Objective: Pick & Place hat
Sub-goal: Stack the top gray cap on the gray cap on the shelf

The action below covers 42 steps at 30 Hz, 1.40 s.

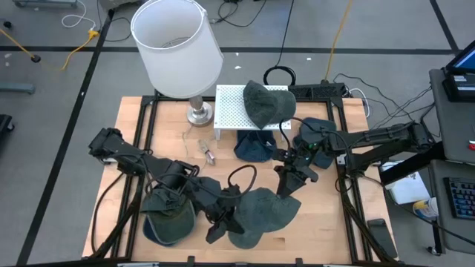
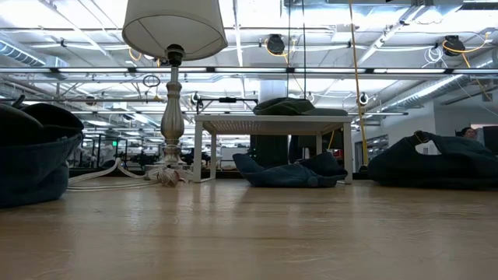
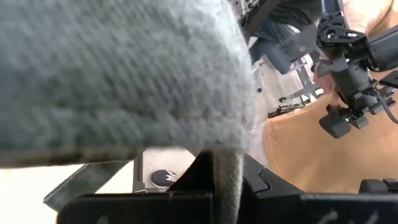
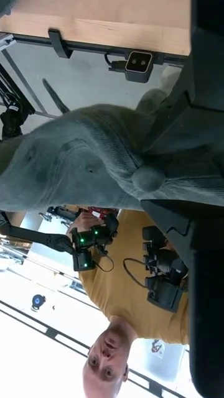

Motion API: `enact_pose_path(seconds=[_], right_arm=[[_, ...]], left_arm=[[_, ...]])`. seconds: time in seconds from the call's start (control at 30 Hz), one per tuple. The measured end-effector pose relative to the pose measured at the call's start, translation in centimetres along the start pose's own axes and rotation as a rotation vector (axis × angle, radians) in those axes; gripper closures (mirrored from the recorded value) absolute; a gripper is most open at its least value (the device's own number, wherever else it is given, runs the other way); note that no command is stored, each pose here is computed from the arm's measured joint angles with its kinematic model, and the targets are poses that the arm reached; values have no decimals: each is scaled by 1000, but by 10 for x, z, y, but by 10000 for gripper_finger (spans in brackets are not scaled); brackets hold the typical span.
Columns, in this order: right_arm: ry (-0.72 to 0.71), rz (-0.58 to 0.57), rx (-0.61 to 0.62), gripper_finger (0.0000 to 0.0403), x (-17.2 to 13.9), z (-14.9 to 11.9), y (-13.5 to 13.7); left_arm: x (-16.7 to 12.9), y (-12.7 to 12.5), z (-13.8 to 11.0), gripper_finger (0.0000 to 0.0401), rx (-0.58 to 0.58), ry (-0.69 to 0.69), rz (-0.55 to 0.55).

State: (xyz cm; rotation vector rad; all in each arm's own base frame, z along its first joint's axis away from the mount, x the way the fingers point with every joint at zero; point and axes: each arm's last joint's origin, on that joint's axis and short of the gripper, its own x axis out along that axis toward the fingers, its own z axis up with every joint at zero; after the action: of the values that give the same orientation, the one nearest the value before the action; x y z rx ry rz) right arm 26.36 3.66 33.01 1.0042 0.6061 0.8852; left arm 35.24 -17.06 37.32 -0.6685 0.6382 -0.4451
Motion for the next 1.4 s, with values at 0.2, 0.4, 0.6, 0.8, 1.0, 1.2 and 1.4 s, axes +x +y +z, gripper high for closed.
enact_pose_path(seconds=[0.2,0.4,0.6,0.8,1.0,1.2,1.4], right_arm=[[-1,0,13,298,0,0,0],[0,0,21,367,0,0,0],[44,26,16,389,0,-1,1],[58,70,-28,390,-10,-4,16],[26,86,-63,390,-29,-3,30],[-13,101,-165,390,-51,1,47],[-92,94,-398,390,-75,14,76]], left_arm=[[-1,4,4,393,-7,-4,3],[-3,10,9,393,-34,-12,9],[-4,13,12,393,-31,-14,9],[-4,11,11,347,-66,47,-57],[-5,8,8,286,-151,145,-146],[-5,5,4,256,-237,242,-211],[-5,-2,-2,249,-258,315,-261]])
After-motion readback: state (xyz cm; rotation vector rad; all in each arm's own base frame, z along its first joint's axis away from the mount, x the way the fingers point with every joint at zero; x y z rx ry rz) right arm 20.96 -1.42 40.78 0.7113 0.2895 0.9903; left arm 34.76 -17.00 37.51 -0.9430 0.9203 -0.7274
